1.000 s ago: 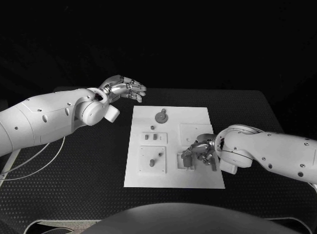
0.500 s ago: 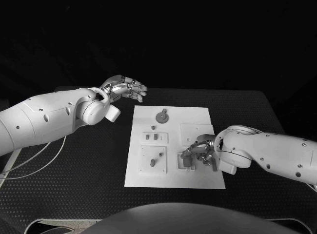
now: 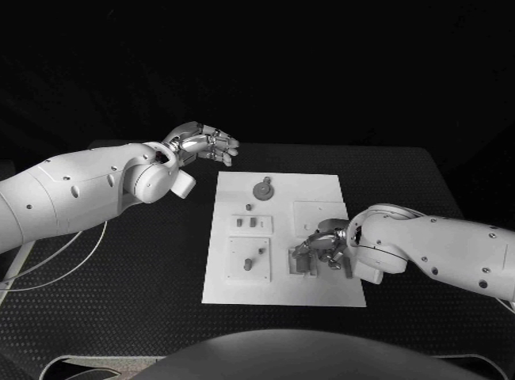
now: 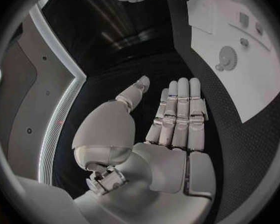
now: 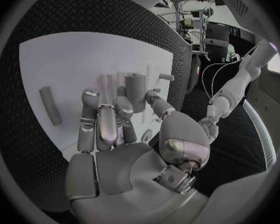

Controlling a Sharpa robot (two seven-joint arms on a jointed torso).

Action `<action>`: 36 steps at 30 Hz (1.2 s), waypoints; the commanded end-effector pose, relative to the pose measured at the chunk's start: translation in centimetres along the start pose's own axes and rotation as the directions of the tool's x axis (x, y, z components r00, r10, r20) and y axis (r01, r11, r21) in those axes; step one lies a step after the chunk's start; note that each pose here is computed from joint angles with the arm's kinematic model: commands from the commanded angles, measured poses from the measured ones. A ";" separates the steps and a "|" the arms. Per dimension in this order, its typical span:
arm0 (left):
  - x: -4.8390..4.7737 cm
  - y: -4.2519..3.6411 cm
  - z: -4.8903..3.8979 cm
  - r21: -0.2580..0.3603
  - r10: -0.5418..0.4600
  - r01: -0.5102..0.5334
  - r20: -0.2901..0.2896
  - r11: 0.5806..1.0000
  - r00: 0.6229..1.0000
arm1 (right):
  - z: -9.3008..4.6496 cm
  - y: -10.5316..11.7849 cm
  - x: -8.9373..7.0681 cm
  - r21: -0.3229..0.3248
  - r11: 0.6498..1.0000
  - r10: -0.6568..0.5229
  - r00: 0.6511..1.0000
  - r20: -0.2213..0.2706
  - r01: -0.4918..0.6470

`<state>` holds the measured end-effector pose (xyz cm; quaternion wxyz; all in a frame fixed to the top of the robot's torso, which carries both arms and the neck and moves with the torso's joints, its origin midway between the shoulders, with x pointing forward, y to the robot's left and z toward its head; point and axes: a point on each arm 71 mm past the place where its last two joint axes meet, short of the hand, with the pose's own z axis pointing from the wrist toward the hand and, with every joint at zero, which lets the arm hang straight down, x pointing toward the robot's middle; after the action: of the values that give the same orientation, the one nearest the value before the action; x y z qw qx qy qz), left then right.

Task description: Assemble the parts on the task board

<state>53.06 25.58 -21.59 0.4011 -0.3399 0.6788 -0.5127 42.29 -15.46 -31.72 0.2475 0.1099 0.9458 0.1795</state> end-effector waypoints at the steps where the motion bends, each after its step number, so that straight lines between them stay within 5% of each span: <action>1: 0.15 -0.24 0.07 0.010 -0.009 0.009 -0.015 1.000 1.000 | 0.2 0.0 0.6 0.000 1.000 -0.016 0.999 -0.028 0.016; 28: 0.04 -0.21 -0.01 0.009 -0.008 0.009 -0.013 1.000 1.000 | 0.4 0.2 1.0 -0.006 1.000 -0.022 0.999 -0.040 0.022; 36: -0.01 -0.20 -0.03 0.008 -0.008 0.008 -0.011 1.000 1.000 | 0.5 0.2 0.8 -0.010 1.000 -0.017 1.000 -0.005 0.016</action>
<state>53.04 25.71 -21.59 0.4011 -0.3404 0.6790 -0.5121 42.17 -15.15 -32.09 0.2433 0.1068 0.9473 0.1792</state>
